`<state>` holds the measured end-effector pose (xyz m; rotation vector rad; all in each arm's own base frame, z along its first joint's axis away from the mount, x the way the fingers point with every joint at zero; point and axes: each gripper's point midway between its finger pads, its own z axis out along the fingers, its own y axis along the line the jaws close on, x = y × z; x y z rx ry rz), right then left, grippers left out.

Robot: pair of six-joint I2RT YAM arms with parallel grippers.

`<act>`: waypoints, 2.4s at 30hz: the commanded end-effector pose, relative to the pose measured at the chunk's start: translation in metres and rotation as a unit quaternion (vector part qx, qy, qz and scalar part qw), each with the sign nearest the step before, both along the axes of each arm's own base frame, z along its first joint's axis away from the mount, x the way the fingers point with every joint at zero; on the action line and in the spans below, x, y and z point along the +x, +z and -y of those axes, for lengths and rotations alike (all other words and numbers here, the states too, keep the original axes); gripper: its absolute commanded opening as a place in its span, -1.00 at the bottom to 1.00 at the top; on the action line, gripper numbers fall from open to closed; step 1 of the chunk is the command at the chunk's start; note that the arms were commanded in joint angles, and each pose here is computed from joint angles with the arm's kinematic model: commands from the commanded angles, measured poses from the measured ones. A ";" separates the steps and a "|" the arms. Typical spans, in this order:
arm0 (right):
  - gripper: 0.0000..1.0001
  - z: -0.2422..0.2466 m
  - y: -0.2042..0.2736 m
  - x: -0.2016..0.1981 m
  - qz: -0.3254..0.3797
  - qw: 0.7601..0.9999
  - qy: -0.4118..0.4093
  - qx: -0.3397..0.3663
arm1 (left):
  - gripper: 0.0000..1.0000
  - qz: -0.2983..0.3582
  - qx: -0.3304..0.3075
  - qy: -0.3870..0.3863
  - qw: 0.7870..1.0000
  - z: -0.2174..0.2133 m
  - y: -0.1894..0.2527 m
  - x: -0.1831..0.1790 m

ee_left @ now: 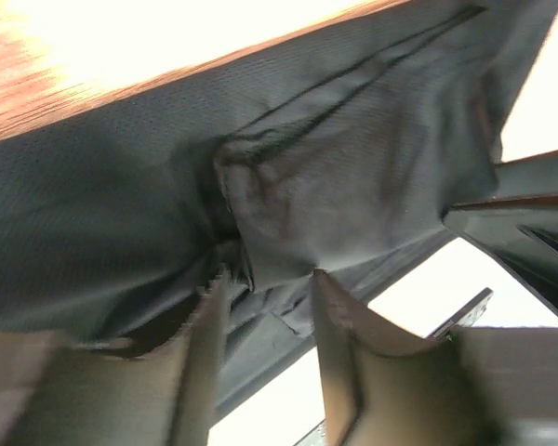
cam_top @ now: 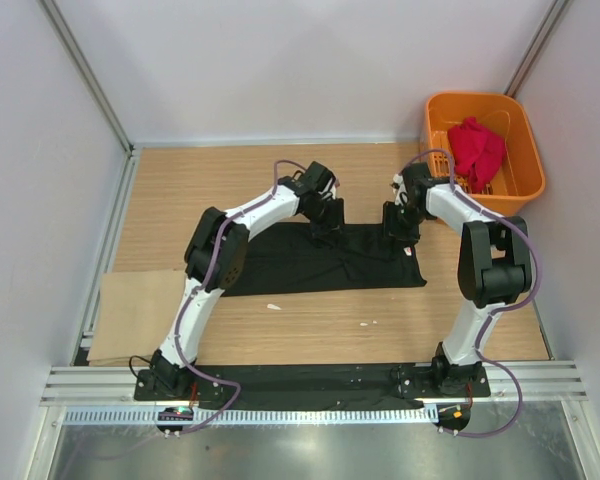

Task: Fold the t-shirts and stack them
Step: Fold the tshirt

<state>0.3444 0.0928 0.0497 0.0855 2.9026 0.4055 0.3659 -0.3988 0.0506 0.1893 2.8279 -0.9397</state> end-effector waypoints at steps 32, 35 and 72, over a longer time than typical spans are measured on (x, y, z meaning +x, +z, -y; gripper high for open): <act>1.00 -0.059 0.072 0.019 0.125 0.903 -0.405 -0.074 | 1.00 0.185 0.091 0.147 0.968 -0.218 0.175 -0.054; 0.99 -0.062 0.047 0.012 0.083 0.889 -0.438 -0.104 | 0.99 0.192 0.091 0.162 0.964 -0.228 0.177 -0.067; 0.99 -0.090 0.066 0.246 0.307 0.938 -0.060 -0.152 | 0.99 0.055 0.296 0.032 0.953 -0.241 0.008 0.016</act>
